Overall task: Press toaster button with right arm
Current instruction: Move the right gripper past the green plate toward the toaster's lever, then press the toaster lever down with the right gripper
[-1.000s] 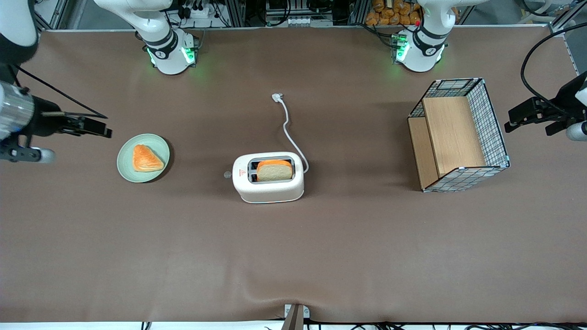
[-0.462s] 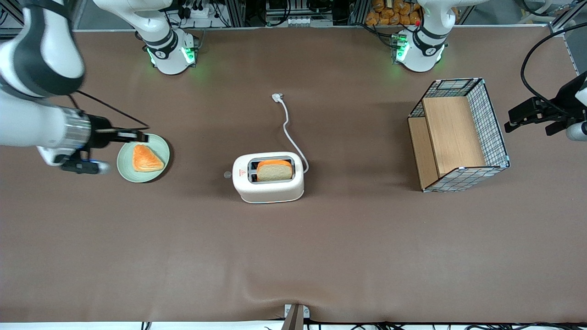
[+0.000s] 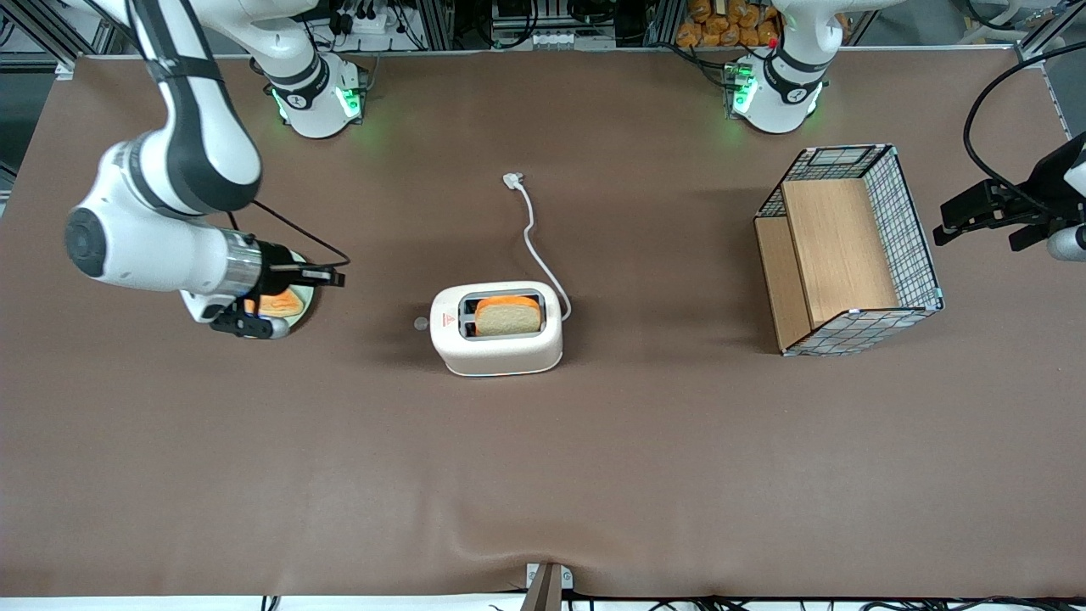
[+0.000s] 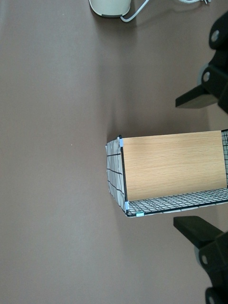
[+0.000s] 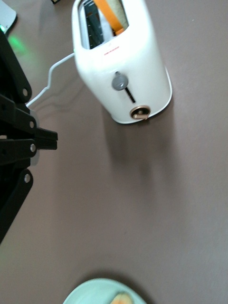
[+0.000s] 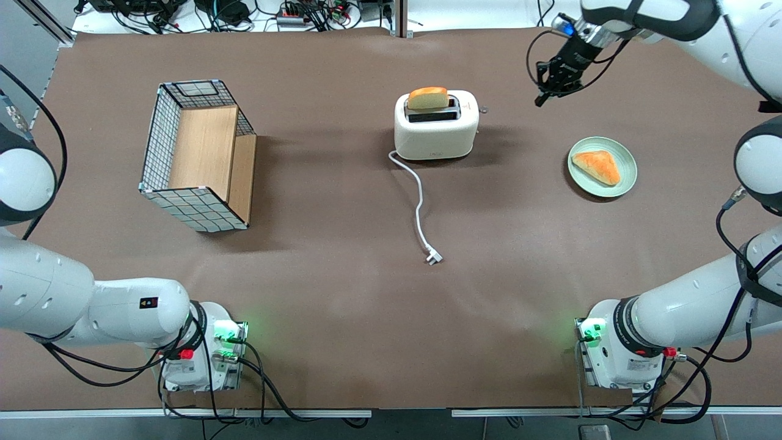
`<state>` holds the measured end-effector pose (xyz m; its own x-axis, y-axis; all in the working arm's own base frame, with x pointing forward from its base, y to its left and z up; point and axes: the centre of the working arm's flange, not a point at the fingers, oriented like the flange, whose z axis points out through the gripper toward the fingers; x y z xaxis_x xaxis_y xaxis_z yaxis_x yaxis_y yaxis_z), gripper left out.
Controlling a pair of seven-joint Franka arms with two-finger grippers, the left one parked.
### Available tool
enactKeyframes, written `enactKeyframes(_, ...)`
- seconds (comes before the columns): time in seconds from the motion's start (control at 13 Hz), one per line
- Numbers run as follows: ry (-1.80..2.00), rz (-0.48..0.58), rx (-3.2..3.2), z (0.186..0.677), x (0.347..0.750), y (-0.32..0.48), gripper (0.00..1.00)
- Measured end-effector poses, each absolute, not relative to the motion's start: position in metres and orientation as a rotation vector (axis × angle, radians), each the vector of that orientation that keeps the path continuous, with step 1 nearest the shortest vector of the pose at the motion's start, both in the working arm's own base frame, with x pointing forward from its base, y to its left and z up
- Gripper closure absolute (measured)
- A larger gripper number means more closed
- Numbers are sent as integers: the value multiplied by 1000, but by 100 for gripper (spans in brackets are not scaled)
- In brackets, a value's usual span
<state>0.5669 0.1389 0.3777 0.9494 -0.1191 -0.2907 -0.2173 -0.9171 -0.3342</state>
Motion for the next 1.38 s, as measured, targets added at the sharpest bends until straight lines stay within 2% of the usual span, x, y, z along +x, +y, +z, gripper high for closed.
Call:
enactKeyframes(0.54,217,288,-2696,346,579,181,99)
enactKeyframes(1.38,202,262,-2683,319,601,213,99)
